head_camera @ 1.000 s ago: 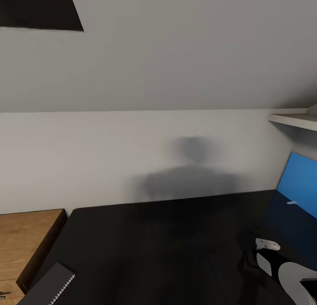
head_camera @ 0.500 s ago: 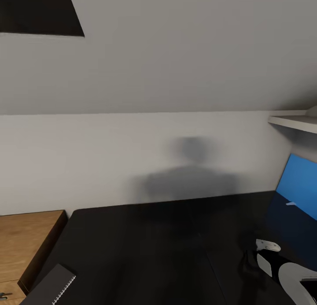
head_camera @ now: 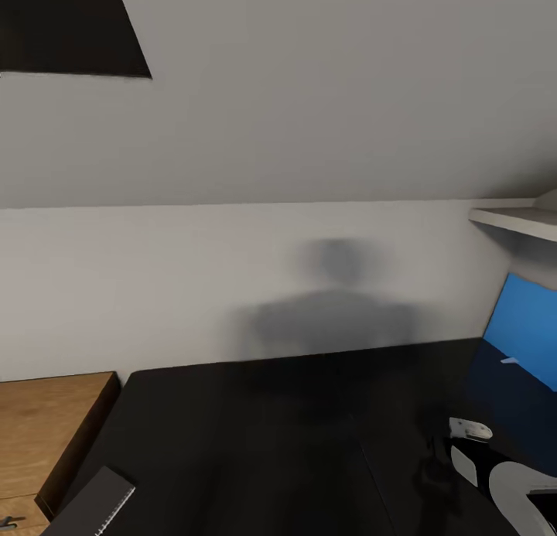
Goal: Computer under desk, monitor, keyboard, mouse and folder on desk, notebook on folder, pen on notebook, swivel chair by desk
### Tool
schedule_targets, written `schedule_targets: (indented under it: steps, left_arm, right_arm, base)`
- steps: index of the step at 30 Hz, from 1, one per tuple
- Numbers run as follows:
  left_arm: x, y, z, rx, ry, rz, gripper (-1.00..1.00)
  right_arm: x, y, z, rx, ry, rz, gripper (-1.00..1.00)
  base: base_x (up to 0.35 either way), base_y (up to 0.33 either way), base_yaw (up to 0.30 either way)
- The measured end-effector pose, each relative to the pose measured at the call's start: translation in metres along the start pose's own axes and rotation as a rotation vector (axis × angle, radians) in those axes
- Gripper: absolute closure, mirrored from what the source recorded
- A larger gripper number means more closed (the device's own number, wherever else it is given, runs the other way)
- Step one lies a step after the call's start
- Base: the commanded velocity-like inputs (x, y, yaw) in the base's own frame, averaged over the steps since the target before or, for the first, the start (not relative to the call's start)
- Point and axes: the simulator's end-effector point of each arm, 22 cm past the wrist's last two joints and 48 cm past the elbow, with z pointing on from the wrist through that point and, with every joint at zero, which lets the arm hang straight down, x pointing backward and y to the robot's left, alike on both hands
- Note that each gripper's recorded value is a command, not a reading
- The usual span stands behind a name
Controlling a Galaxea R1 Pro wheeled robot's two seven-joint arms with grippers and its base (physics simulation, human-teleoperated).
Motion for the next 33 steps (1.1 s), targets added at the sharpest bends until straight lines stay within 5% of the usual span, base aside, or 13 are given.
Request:
schedule_targets:
  steps: [19, 33]
  left_arm:
    - [-0.006, 0.000, -0.007, 0.000, 0.001, 0.000, -1.00]
    - [-0.006, 0.000, -0.007, -0.001, 0.001, 0.000, -1.00]
  right_arm:
    - [-0.005, 0.011, -0.009, -0.016, -0.010, 0.001, 1.00]
    - [-0.009, 0.012, -0.008, -0.016, -0.030, 0.003, 1.00]
  base:
    - [-0.004, 0.005, 0.000]
    - [-0.169, 0.223, 0.000]
